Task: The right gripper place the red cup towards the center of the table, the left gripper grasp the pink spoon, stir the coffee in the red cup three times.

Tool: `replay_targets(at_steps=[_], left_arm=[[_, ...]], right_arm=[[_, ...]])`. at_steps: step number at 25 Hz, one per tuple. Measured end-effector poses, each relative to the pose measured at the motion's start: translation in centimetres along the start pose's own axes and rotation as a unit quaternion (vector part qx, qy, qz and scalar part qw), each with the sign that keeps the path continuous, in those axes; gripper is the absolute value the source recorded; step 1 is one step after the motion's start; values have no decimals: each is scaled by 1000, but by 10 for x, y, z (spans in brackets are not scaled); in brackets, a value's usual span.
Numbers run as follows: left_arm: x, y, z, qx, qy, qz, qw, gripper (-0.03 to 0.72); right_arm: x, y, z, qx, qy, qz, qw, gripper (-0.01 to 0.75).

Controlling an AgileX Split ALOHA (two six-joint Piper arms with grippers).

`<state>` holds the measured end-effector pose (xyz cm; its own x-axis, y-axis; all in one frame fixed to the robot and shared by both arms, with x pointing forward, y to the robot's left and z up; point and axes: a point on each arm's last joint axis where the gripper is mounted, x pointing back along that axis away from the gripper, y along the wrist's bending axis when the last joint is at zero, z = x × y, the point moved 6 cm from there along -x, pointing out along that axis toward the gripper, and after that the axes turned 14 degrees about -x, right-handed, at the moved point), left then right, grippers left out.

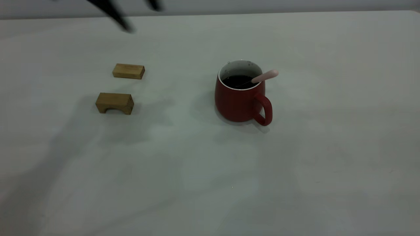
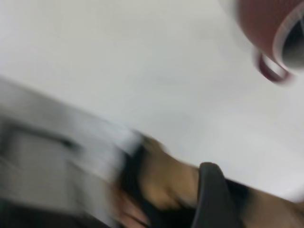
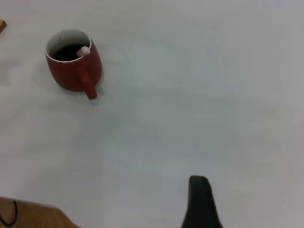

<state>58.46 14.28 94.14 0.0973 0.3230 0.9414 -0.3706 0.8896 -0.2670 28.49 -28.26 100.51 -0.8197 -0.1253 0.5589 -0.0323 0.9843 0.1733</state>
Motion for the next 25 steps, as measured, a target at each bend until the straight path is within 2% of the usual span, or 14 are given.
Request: replay_targets(at_steps=[3,6,10,16,19,25], left_arm=[[42,28,2,-102,-71,-92,988,515],[81,43,2,-174,-142,-143,964,515],[124,56,8,-236,-208,-190,930,515],[168,66,37,-308,-259,-201,893,515],[170,84,63,-321,-262,-199,888,515],[144,145,127,-324,-251,-201,890,515]], right_arm=[[0,0,0,0,0,0,1000,585],[0,0,0,0,0,0,1000,585],[0,0,0,0,0,0,1000,585],[0,0,0,0,0,0,1000,585],[0,0,0,0,0,0,1000,585],[0,0,0,0,0,0,1000,585]])
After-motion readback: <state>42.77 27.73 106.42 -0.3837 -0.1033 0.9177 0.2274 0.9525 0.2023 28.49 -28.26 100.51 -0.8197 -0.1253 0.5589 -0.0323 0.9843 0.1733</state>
